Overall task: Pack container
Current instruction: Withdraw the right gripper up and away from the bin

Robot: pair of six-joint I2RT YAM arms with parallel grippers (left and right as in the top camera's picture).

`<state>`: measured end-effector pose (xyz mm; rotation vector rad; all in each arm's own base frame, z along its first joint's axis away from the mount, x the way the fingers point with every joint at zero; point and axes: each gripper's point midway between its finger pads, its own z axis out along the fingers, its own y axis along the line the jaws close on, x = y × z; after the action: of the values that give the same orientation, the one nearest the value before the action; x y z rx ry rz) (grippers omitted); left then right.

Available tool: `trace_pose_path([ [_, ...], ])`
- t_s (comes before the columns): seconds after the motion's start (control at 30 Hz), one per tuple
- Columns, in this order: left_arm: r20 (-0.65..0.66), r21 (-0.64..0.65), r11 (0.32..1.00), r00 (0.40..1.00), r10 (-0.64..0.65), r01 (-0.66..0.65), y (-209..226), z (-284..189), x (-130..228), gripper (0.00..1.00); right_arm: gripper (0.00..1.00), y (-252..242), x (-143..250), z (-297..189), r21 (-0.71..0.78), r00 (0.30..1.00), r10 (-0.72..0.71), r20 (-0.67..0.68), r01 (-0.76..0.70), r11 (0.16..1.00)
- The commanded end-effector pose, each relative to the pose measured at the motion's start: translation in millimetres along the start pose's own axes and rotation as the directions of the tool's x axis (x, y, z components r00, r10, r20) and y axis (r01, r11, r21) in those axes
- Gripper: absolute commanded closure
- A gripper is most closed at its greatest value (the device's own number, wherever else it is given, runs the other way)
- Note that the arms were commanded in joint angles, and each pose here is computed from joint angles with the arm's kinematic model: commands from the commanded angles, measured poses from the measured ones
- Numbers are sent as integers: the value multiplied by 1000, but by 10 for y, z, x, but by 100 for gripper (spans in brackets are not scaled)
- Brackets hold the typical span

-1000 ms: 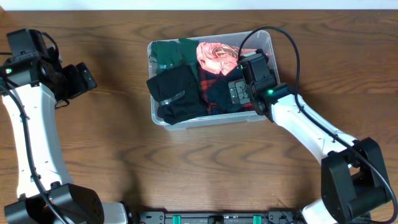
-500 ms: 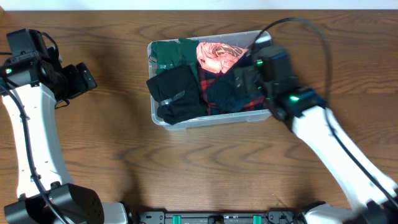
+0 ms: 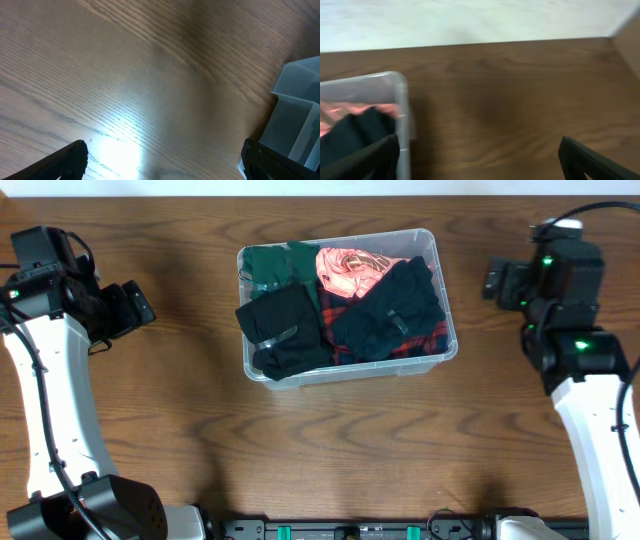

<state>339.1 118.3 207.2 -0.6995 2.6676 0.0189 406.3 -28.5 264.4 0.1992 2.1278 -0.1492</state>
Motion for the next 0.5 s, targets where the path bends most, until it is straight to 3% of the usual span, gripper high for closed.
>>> trace_pose_path([
  [0.0, -14, -5, 1000, 1000, -5, 5, 19, 37, 23, 2, 1, -319, 9, 60, 77, 999, 45, -9, -45, 996],
  [0.47, -14, -5, 1000, 1000, -5, 5, 19, 37, 23, 2, 1, -430, 61, 65, 96, 998, 60, -30, -56, 994],
])
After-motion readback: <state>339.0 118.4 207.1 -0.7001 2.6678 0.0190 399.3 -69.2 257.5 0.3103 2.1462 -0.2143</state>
